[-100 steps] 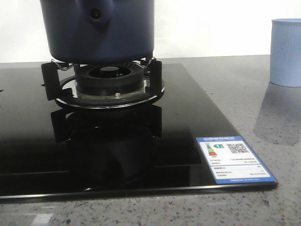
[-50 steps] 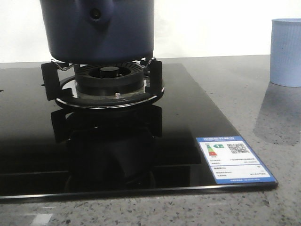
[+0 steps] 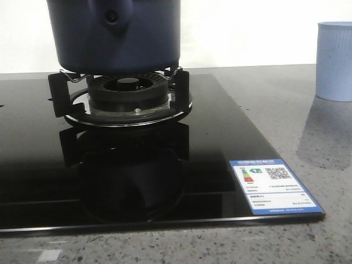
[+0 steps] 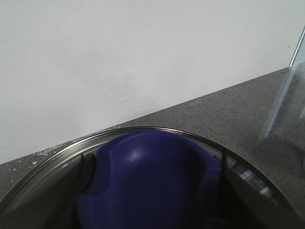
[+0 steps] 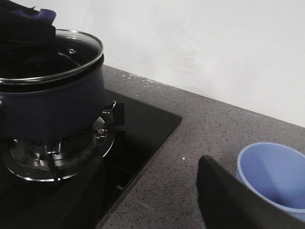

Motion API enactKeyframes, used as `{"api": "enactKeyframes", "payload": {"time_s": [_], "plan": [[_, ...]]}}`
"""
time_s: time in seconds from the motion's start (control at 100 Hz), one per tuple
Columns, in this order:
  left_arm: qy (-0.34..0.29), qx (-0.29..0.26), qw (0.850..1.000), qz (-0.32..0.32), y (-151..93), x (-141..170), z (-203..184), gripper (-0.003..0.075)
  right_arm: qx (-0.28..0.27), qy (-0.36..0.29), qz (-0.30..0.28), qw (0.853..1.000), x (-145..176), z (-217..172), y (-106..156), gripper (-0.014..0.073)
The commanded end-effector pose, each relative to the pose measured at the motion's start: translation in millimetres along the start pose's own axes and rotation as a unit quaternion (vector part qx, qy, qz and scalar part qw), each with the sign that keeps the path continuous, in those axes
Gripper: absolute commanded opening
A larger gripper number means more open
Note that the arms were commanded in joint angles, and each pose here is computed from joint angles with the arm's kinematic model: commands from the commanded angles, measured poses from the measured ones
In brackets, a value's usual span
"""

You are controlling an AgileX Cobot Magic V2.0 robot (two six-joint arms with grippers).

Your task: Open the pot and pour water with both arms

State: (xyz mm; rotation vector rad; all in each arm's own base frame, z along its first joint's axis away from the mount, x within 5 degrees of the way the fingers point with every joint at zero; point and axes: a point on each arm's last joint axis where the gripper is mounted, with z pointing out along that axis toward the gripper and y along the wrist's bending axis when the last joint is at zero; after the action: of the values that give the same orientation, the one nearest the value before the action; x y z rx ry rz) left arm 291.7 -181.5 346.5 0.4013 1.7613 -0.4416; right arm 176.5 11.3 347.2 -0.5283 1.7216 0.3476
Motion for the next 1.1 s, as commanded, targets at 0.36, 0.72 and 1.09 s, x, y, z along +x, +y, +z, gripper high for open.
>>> {"api": "enactKeyframes", "payload": {"time_s": [0.36, 0.72, 1.09], "plan": [[-0.067, -0.017, 0.998, -0.003, 0.9, -26.3, -9.8, 0.0358, 0.01, -0.034, 0.003, 0.999, -13.5, -4.3, -0.1, 0.039], [-0.053, -0.007, 0.999, 0.011, -0.6, -24.2, -10.1, 0.0373, 0.014, -0.033, 0.004, 0.999, -13.2, -3.9, -1.2, 0.039], [-0.094, 0.003, 0.995, 0.027, -3.2, -49.1, -43.3, 0.0607, 0.021, -0.033, 0.004, 0.999, -13.2, -4.0, -2.5, 0.039]]}}
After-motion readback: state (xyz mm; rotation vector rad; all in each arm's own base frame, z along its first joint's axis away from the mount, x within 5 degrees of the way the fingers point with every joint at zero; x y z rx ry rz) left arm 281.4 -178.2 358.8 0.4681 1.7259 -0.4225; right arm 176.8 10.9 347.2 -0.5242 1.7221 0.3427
